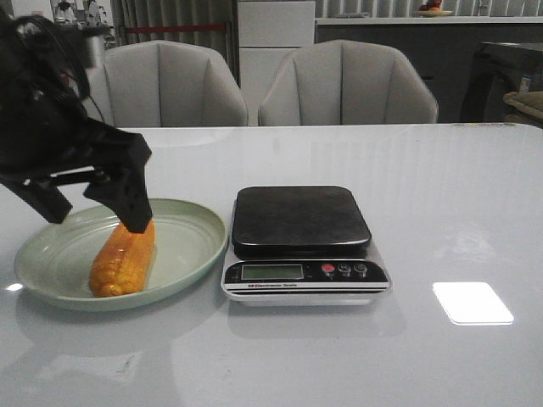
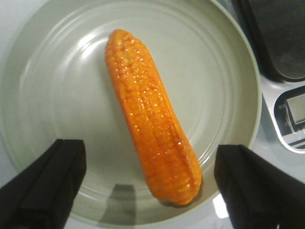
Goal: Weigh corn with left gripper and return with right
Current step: 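Lower the left gripper onto the orange corn cob on the plate and close, then lift the corn with the left gripper and carry it over the scale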
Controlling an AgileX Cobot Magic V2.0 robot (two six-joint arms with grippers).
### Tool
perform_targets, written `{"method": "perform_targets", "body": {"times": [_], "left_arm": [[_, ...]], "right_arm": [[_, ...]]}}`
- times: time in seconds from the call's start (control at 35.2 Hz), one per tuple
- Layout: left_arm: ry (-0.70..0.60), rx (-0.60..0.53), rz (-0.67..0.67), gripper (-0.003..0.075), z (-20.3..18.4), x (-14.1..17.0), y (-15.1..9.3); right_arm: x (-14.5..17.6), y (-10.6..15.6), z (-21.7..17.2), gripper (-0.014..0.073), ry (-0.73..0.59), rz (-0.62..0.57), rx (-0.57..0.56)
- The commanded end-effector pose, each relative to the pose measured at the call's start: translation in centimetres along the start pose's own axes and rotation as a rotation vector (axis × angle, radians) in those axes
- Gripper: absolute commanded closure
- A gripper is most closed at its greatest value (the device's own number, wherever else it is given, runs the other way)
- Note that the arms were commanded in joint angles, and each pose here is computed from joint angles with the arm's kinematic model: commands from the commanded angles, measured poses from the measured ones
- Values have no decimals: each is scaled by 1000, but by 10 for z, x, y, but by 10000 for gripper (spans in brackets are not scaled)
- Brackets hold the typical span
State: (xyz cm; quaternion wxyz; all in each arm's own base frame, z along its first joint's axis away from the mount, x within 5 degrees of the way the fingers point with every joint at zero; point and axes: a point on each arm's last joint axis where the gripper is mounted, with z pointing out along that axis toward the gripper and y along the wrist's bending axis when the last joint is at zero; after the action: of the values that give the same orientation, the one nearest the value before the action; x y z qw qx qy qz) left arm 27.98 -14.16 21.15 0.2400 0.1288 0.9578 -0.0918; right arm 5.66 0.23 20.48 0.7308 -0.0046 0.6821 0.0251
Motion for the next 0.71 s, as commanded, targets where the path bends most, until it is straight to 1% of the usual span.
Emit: {"method": "perform_targets", "body": {"times": [0.0, 0.14, 0.2, 0.26, 0.34, 0.4, 0.43, 0.51, 0.68], "left_arm": [[-56, 30, -33, 125, 1, -16, -7], [14, 34, -68, 137, 22, -15, -8], [44, 31, -73, 193, 27, -14, -9], [68, 28, -77, 309, 32, -13, -9], [65, 33, -74, 487, 31, -16, -11], [54, 40, -67, 583, 28, -20, -15], [46, 43, -63, 617, 27, -24, -15], [10, 54, -55, 590, 19, -38, -19], [-96, 100, -53, 597, 0, -68, -32]], "right_arm": [[-5, 0, -2, 389, -86, -13, -1], [-5, 0, -2, 389, -86, -13, -1], [-5, 0, -2, 389, -86, -13, -1], [-5, 0, -2, 389, -86, -13, -1], [-5, 0, -2, 389, -86, -13, -1], [-5, 0, -2, 389, -86, -13, -1], [-5, 0, -2, 389, -86, -13, -1], [-5, 0, -2, 389, -86, -13, -1], [-5, 0, -2, 389, -86, -13, -1]]}}
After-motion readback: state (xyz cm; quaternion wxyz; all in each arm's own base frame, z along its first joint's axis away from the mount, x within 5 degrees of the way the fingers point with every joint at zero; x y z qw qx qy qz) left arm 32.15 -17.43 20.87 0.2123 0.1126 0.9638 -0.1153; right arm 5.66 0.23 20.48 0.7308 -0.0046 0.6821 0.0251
